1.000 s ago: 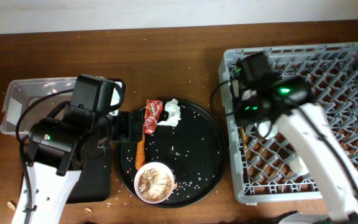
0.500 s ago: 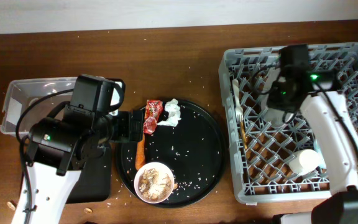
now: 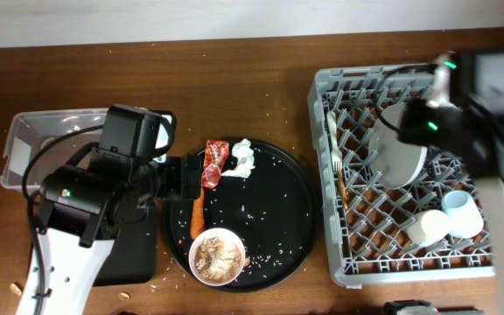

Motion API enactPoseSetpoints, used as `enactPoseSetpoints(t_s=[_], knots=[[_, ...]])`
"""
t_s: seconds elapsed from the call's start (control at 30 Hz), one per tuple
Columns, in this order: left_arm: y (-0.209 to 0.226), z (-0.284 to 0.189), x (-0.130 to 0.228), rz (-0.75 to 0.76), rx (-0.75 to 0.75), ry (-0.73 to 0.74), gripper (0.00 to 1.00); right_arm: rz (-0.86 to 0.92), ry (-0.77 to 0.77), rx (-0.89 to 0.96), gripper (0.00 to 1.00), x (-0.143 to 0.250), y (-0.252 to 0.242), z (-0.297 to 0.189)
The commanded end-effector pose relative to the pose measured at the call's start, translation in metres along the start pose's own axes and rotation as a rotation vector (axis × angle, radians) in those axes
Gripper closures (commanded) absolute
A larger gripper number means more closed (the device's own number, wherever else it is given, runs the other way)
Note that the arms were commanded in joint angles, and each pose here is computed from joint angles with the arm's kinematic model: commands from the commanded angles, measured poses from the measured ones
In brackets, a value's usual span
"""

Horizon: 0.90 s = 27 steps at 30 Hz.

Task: Sort waste into correct bins and load items into the dishwasher rack
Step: 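Stand the white plate upright in the rack with the right gripper, then grasp the white tissue with the left gripper and drop it in the clear bin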

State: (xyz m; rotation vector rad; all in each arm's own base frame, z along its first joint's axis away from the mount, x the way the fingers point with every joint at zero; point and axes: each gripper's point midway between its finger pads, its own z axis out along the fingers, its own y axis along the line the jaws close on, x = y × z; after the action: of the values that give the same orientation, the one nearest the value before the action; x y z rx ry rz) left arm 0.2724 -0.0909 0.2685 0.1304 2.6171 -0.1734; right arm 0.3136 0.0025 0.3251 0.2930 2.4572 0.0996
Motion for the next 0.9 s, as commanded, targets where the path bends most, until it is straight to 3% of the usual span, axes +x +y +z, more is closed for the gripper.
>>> enactPoseSetpoints(t_s=[0.0, 0.13, 0.2, 0.23, 0.27, 0.47, 0.67, 0.87], knots=[[0.002, -0.004, -0.004, -0.013, -0.009, -0.018, 0.01, -0.037, -0.233, -0.105, 0.8, 0.009, 0.005, -0.099], [0.002, -0.004, -0.004, -0.013, -0.009, -0.018, 0.01, -0.08, -0.386, -0.133, 0.67, 0.051, -0.006, -0.169], [0.002, -0.004, -0.004, -0.013, -0.009, -0.018, 0.01, -0.08, -0.411, -0.138, 0.39, 0.07, -0.011, -0.185], [0.002, -0.004, -0.004, -0.013, -0.009, -0.018, 0.01, -0.08, -0.425, -0.141, 0.1, 0.077, -0.012, -0.191], [0.002, -0.004, -0.004, -0.013, -0.008, -0.018, 0.01, -0.08, -0.441, -0.144, 0.01, 0.081, -0.014, -0.196], [-0.002, -0.004, -0.007, -0.013, 0.011, -0.03, 0.01, -0.081, -0.451, -0.147, 0.01, 0.087, -0.015, -0.201], [-0.028, 0.0, -0.006, 0.002, 0.139, 0.001, 0.01, -0.081, -0.451, -0.147, 0.01, 0.087, -0.015, -0.201], [-0.06, 0.074, -0.001, 0.159, 0.021, 0.135, 0.04, -0.081, -0.451, -0.147, 0.01, 0.087, -0.015, -0.201]])
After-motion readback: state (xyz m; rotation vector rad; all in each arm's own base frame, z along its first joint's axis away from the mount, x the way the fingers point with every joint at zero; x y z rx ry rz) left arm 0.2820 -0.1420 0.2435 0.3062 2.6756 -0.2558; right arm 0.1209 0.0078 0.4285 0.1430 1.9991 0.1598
